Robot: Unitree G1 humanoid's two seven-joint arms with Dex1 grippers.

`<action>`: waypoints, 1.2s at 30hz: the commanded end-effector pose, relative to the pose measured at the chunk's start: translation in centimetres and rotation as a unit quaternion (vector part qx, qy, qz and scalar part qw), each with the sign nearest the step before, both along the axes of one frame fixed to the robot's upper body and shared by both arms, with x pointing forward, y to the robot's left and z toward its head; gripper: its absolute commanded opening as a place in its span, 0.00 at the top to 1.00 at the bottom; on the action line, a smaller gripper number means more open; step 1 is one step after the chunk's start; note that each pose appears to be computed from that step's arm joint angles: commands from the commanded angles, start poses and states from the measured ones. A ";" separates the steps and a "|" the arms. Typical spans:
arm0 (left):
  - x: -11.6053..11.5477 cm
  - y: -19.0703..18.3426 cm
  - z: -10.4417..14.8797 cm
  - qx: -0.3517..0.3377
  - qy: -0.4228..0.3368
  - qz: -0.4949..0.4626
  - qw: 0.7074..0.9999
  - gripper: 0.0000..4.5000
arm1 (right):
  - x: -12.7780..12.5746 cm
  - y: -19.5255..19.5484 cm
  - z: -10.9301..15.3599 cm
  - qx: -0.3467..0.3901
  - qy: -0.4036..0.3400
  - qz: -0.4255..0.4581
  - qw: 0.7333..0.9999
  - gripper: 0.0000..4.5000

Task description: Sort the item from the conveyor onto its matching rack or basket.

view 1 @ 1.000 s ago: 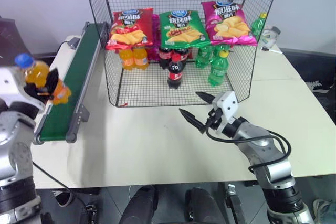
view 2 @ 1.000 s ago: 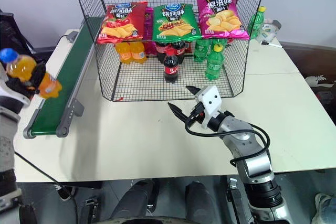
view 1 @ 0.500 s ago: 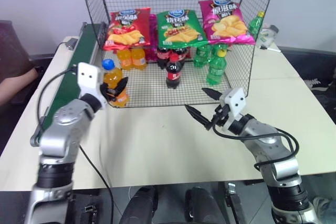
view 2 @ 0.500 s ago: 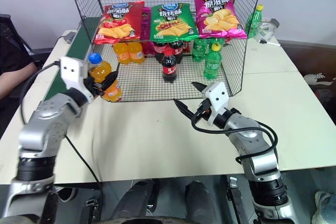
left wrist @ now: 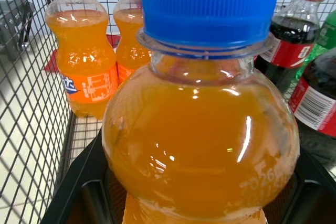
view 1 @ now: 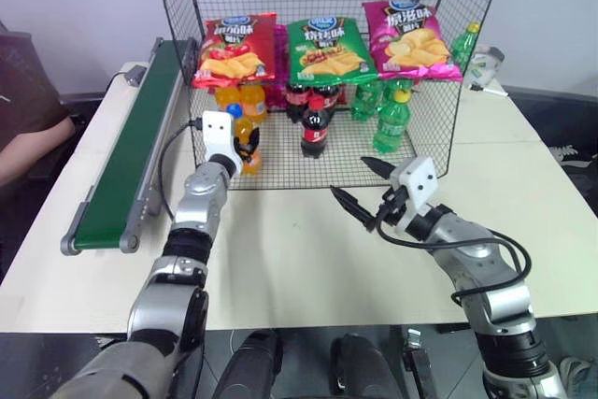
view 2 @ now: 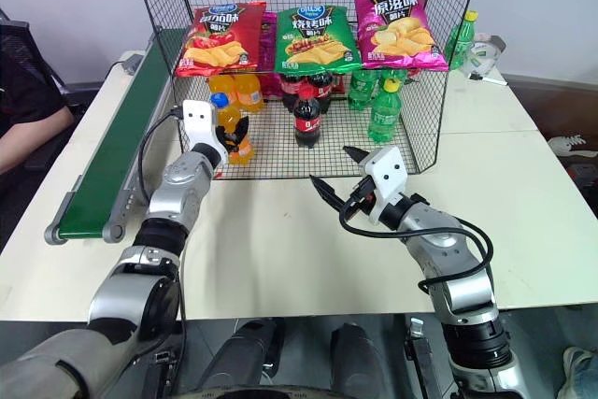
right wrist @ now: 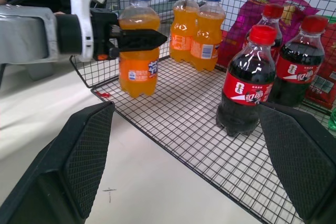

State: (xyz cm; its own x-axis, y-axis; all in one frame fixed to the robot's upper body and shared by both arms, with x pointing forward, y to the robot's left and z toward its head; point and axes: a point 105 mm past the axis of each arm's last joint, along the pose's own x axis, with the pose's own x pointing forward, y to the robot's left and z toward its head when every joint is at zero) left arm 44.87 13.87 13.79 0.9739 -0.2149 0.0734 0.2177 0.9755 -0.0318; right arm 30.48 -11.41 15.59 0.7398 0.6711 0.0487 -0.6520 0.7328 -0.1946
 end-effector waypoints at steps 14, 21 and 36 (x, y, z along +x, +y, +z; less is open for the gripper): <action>0.5 0.0 0.9 -0.027 -0.031 -0.007 0.999 0.01 | -0.2 0.2 1.6 0.002 -0.035 0.001 0.999 0.00; -0.6 1.0 1.5 -0.024 -0.052 -0.013 0.998 0.01 | -0.3 0.1 1.6 0.002 -0.034 0.001 0.999 0.00; -7.1 4.1 3.3 0.037 -0.060 -0.042 0.997 0.01 | -0.2 -0.8 1.6 -0.005 -0.030 -0.002 1.000 0.00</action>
